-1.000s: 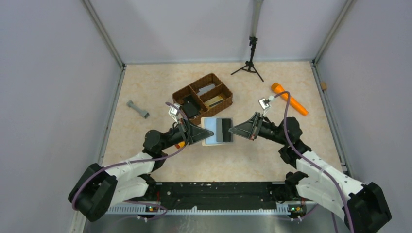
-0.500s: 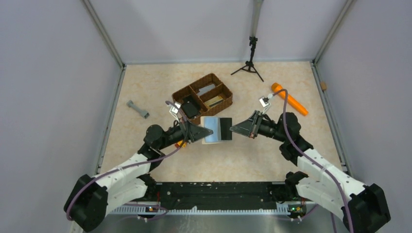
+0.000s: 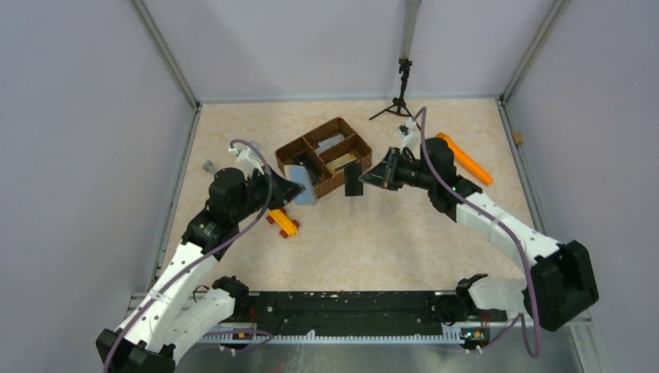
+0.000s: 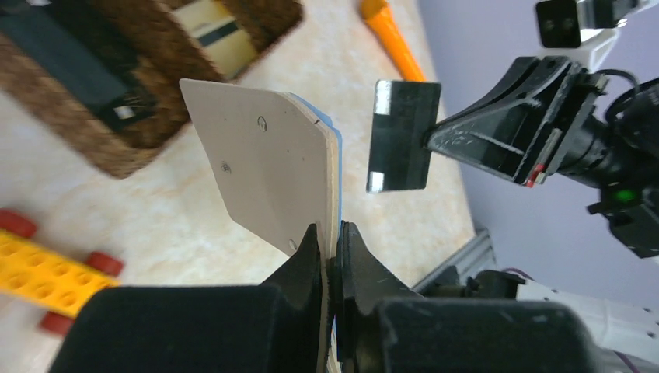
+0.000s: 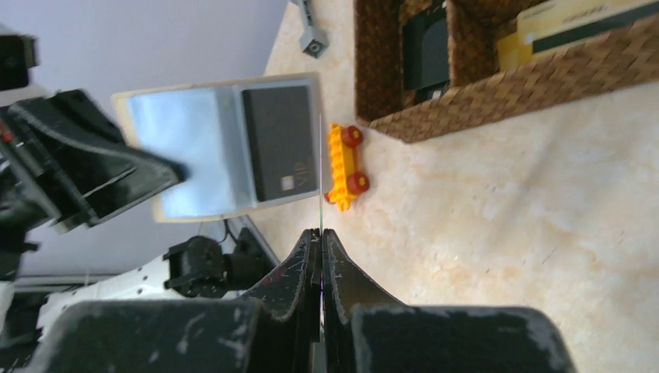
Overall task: Take the credit cards out of the card holder
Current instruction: Place the credit card in the storage box.
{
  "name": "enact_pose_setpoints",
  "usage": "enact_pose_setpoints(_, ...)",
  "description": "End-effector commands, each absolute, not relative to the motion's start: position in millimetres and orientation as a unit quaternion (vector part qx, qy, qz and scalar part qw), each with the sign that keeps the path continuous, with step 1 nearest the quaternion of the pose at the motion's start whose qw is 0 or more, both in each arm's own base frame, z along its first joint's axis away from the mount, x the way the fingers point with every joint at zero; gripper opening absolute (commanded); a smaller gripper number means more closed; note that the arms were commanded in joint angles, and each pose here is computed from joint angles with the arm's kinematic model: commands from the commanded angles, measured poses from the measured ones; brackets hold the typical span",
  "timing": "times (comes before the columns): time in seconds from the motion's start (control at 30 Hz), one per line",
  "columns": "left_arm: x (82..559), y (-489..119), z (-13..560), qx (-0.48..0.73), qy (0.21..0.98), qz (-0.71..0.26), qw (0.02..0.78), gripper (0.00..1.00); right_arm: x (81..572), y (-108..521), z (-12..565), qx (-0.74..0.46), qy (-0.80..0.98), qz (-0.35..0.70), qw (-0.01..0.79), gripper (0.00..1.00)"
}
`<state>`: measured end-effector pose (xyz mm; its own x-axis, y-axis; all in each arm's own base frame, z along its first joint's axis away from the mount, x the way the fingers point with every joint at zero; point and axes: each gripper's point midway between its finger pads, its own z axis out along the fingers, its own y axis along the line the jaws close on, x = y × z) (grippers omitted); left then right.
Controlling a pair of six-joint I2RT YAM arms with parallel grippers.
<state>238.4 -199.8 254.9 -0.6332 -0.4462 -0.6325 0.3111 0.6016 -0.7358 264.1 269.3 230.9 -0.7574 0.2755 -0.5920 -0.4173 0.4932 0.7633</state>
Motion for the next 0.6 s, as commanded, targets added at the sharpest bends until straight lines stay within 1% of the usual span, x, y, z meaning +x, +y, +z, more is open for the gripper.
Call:
enact_pose_setpoints(0.0, 243.4, -157.6, 283.8, -0.052, 0.797, -0.356, 0.485, 0.0, 303.4, 280.2, 250.7, -0.082, 0.792, 0.471, 0.379, 0.0)
enact_pose_setpoints(0.2, 255.1, -123.7, 291.1, -0.082, 0.822, -0.271, 0.494, 0.0, 342.0, 311.4, 237.3, -0.108, 0.817, 0.442, 0.353, 0.0)
enact_pose_setpoints(0.4, 263.5, -97.2, 298.4, -0.112, 0.823, -0.211, 0.516, 0.0, 377.5, 355.2, 216.8, -0.139, 0.838, 0.408, 0.333, 0.0)
enact_pose_setpoints(0.57, 264.8, -80.3, 305.4, -0.128, 0.817, -0.174, 0.535, 0.0, 395.3, 389.6, 200.3, -0.165, 0.847, 0.393, 0.319, 0.0)
